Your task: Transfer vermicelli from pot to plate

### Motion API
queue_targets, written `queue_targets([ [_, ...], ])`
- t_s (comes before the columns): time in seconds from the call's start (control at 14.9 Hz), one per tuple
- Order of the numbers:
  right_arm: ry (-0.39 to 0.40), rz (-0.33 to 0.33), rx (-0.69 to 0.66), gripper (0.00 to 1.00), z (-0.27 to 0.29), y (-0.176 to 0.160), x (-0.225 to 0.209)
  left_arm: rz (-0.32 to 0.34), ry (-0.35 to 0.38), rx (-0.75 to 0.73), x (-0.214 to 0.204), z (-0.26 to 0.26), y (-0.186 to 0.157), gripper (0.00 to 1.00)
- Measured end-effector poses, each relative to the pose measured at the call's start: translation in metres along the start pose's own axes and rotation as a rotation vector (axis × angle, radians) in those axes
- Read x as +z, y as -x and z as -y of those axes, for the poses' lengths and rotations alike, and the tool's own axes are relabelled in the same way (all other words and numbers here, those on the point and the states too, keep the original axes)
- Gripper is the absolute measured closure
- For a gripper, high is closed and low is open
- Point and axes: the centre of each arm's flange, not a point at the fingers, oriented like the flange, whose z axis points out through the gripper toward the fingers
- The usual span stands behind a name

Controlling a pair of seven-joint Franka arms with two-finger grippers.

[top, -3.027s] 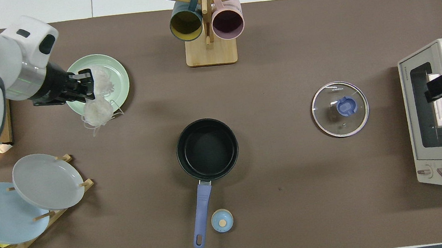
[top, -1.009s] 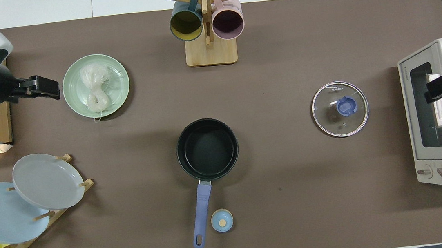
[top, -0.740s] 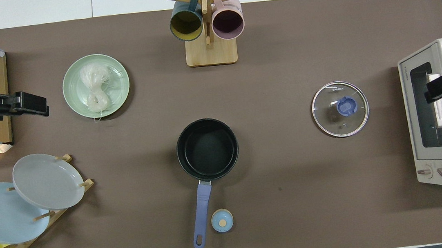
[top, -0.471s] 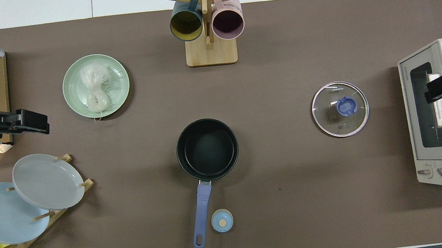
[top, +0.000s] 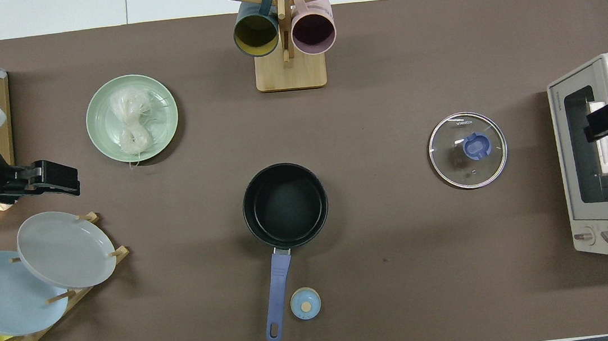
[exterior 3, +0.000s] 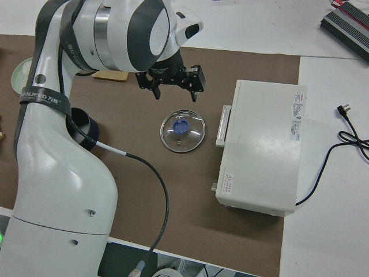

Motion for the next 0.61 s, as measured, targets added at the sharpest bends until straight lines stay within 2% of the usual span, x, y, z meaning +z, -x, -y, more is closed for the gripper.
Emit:
queue_targets([
  [0.61, 0.0, 0.0, 0.0, 0.0, 0.0, 0.0, 0.0, -0.01, 0.006, -0.009, -0.0019, 0.0005, -0.001, 0.0],
])
